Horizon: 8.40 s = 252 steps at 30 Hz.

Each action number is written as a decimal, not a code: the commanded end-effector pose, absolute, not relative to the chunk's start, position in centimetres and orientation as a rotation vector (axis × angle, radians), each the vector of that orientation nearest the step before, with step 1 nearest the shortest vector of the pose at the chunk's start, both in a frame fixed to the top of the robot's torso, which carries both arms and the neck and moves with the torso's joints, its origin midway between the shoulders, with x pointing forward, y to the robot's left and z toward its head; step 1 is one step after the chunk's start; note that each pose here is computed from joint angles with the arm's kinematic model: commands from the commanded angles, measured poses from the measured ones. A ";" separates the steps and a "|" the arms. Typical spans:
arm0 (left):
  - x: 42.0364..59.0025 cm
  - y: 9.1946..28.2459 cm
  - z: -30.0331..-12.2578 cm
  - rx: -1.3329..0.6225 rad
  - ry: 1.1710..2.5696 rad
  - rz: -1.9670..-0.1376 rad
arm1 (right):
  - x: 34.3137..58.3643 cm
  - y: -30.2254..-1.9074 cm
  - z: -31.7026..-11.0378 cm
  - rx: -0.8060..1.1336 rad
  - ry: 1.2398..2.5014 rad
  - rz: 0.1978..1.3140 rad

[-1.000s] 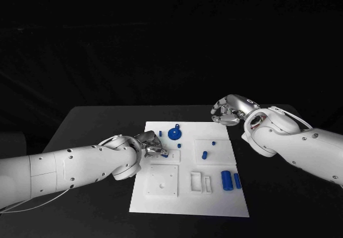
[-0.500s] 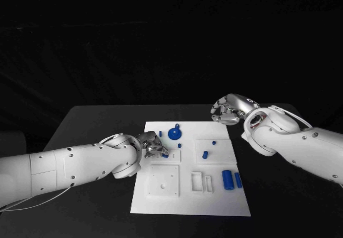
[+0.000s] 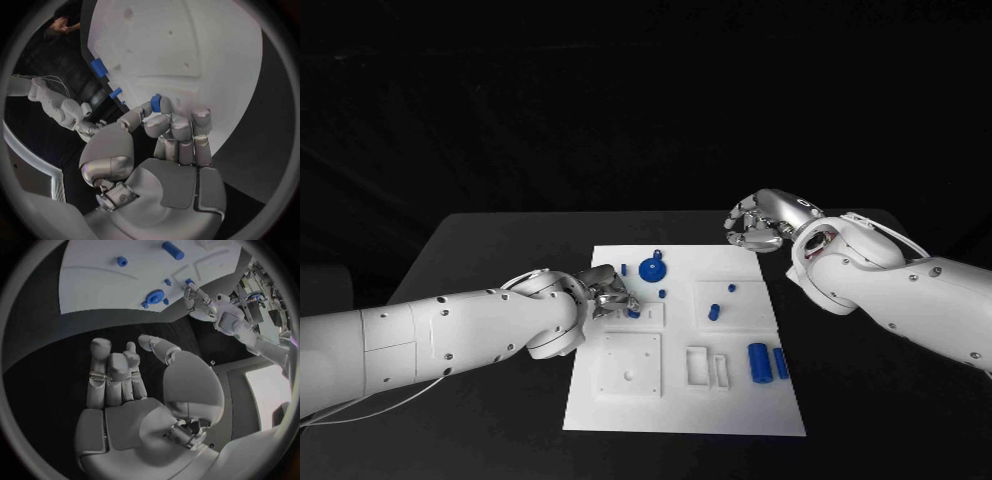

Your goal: Assemble the parts on the task board

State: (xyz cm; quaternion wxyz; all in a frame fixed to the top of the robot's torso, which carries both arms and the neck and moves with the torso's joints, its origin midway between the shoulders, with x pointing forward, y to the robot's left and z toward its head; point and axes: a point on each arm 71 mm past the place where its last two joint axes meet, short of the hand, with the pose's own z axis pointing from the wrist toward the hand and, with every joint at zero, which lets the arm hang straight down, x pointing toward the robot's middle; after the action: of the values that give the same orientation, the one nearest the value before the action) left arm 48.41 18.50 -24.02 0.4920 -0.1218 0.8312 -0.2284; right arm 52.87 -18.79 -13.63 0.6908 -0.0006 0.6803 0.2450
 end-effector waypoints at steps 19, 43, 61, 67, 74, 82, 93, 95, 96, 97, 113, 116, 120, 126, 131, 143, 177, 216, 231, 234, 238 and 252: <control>47.8 17.0 -25.2 -0.206 2.115 -0.521 | 52.9 -18.5 -13.6 -0.012 1.525 0.567; 47.8 16.8 -25.3 -0.229 2.133 -0.546 | 52.8 -18.5 -13.6 -0.014 1.528 0.569; 47.9 16.9 -25.4 -0.240 2.136 -0.547 | 52.9 -18.5 -13.7 -0.014 1.529 0.567; 47.9 16.9 -25.3 -0.243 2.133 -0.549 | 52.9 -18.5 -13.7 -0.014 1.529 0.567; 47.9 16.9 -25.3 -0.246 2.129 -0.547 | 52.9 -18.5 -13.7 -0.015 1.529 0.568; 47.9 17.0 -25.3 -0.250 2.136 -0.551 | 52.9 -18.5 -13.6 -0.015 1.528 0.569; 47.9 17.0 -25.3 -0.256 2.135 -0.554 | 52.9 -18.4 -13.7 -0.014 1.528 0.569; 47.9 17.0 -25.3 -0.259 2.133 -0.553 | 52.9 -18.4 -13.7 -0.015 1.528 0.569; 47.9 17.1 -25.3 -0.260 2.132 -0.553 | 52.9 -18.4 -13.7 -0.015 1.528 0.570; 47.9 17.1 -25.3 -0.261 2.130 -0.553 | 52.9 -18.4 -13.7 -0.015 1.528 0.570; 48.2 17.4 -25.0 -0.275 2.121 -0.540 | 52.9 -18.4 -13.7 -0.016 1.531 0.569; 48.3 17.6 -24.9 -0.277 2.117 -0.537 | 52.9 -18.5 -13.7 -0.016 1.531 0.568; 48.4 17.8 -24.9 -0.279 2.113 -0.538 | 52.9 -18.5 -13.7 -0.016 1.532 0.568; 48.4 17.8 -24.8 -0.288 2.112 -0.544 | 52.8 -18.2 -13.7 -0.018 1.532 0.580; 48.7 17.9 -24.3 -0.324 2.109 -0.578 | 52.9 -18.5 -13.8 -0.012 1.533 0.570; 50.0 18.1 -20.5 -0.415 2.025 -0.711 | 53.3 -19.0 -13.9 0.000 1.537 0.555; 59.7 21.4 -15.7 -0.381 2.095 -0.471 | 54.2 -20.0 -14.3 0.058 1.558 0.542; 61.1 20.5 -18.0 -0.342 2.295 -0.429 | 54.2 -19.0 -14.4 0.039 1.580 0.562; 61.0 20.9 -18.9 -0.348 2.326 -0.423 | 54.2 -18.9 -14.3 0.038 1.578 0.565; 61.0 20.9 -19.1 -0.353 2.328 -0.425 | 54.2 -18.8 -14.3 0.038 1.578 0.566; 60.9 20.8 -19.2 -0.355 2.332 -0.427 | 54.2 -18.9 -14.3 0.028 1.574 0.558; 60.7 20.7 -20.0 -0.355 2.355 -0.424 | 54.2 -18.9 -14.3 0.029 1.574 0.558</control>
State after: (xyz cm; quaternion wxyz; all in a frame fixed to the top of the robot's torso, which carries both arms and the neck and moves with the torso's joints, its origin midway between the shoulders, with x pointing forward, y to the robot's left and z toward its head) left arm 60.93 21.16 -19.70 0.3665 -0.1447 0.9056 -0.1569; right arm 54.23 -18.95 -14.34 0.6706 0.0189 0.6991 0.2472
